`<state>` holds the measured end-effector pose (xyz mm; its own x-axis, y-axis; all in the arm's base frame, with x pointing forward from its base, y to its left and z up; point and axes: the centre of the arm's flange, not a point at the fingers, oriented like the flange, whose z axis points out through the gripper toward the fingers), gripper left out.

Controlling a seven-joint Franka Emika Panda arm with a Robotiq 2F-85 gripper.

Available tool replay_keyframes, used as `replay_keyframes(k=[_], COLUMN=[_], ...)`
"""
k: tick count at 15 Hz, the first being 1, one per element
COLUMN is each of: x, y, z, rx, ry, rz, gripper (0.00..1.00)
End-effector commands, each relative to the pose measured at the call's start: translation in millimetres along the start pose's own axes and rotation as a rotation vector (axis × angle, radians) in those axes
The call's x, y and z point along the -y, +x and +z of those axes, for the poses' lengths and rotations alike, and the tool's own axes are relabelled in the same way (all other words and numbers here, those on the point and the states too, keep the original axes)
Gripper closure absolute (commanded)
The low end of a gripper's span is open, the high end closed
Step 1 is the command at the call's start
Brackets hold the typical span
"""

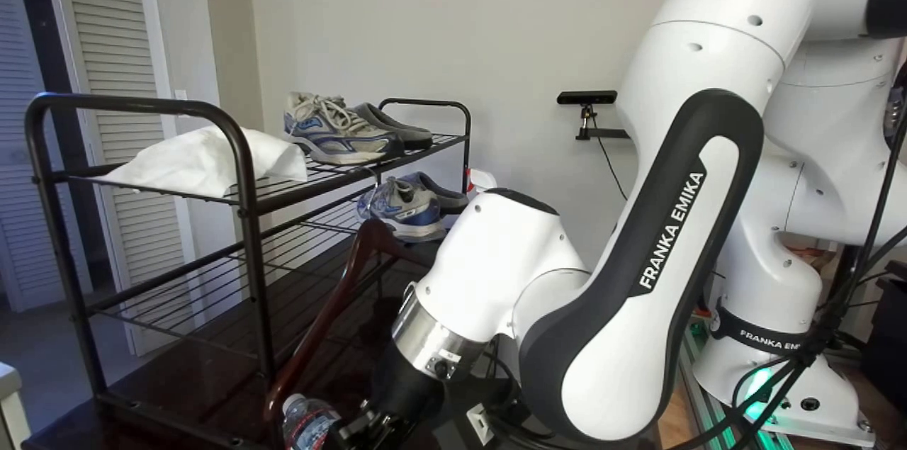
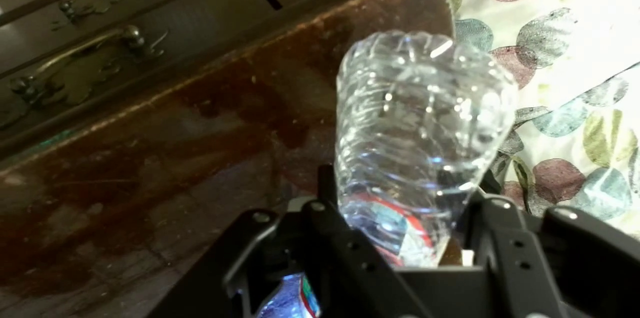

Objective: Put the water bottle on the topmost shelf.

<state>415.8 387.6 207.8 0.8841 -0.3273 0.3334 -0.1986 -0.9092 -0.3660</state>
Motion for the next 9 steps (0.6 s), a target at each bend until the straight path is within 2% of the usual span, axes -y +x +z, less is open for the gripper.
replay_keyframes(k=[1,3,6,9], x=[8.1,-6.7,-38.7,-66.5], y=[-8.5,-14.4,-20.9,-36.0], z=[-24.1,-42.7,-75.5,-114.9], rx=[0.048,0.095,0.116,0.082], ry=[-0.047,-0.1,-0.188,-0.204], rz=[0.04,0.096,0.23,0.377], gripper=[0.76,0.81,0.86,0.86])
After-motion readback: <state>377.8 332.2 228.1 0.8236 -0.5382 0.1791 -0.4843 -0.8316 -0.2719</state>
